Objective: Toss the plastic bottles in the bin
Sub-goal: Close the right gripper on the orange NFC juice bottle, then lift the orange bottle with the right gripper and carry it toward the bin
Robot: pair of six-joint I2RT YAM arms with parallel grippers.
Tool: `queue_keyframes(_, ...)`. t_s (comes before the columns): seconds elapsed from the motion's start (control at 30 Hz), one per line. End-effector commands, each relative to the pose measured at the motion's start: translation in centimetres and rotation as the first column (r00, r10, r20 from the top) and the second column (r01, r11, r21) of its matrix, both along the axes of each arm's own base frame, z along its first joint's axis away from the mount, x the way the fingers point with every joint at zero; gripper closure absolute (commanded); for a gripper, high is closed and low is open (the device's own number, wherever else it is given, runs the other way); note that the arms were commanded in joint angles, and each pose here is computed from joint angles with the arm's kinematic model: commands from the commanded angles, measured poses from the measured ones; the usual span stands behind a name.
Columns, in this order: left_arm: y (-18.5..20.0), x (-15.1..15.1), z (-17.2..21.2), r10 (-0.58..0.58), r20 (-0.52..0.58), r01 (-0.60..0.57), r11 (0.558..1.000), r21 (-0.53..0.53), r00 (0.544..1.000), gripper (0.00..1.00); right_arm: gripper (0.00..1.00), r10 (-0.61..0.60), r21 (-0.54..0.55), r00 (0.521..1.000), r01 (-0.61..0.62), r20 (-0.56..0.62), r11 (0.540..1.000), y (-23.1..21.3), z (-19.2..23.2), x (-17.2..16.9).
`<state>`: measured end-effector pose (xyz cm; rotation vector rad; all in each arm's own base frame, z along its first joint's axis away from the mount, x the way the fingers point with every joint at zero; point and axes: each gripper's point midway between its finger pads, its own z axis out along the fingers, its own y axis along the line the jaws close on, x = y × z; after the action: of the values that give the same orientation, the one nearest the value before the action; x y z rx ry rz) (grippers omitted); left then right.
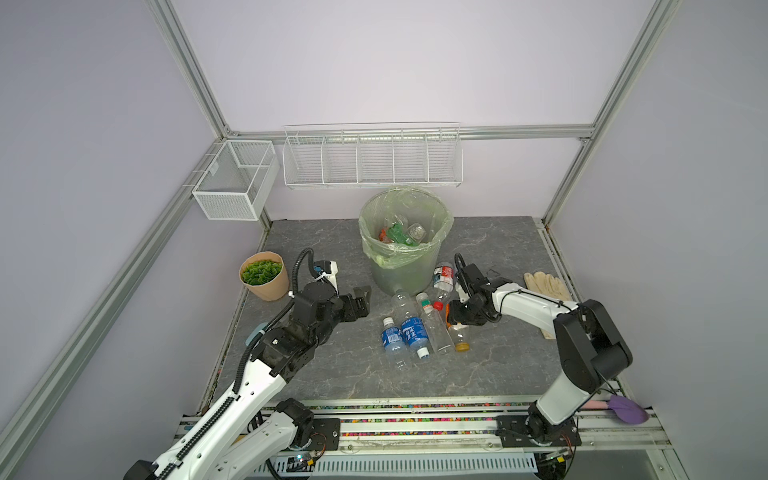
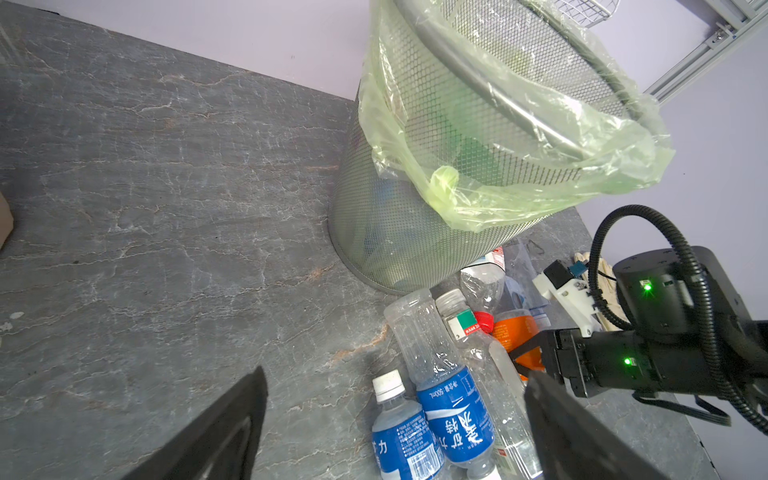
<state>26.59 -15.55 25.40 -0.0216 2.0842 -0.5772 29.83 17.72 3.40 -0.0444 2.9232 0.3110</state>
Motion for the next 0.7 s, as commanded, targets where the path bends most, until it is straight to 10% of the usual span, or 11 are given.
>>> queue_keyframes(0.0, 0.4, -0.3, -0.3, 0.008, -0.004, -0.008, 1.000, 0.013, 1.000, 0.04, 0.53, -0.007, -0.012, 1.000, 0.007, 0.012, 1.000, -0.4, 0.7, -0.6)
queue_keyframes(0.67, 0.2, -0.1, -0.2, 0.013, 0.001, -0.013, 1.000, -0.001, 1.000, 0.04, 0.58, 0.044, 0.035, 0.962, -0.055, 0.268, 0.998, -0.5, 10.8, -1.1)
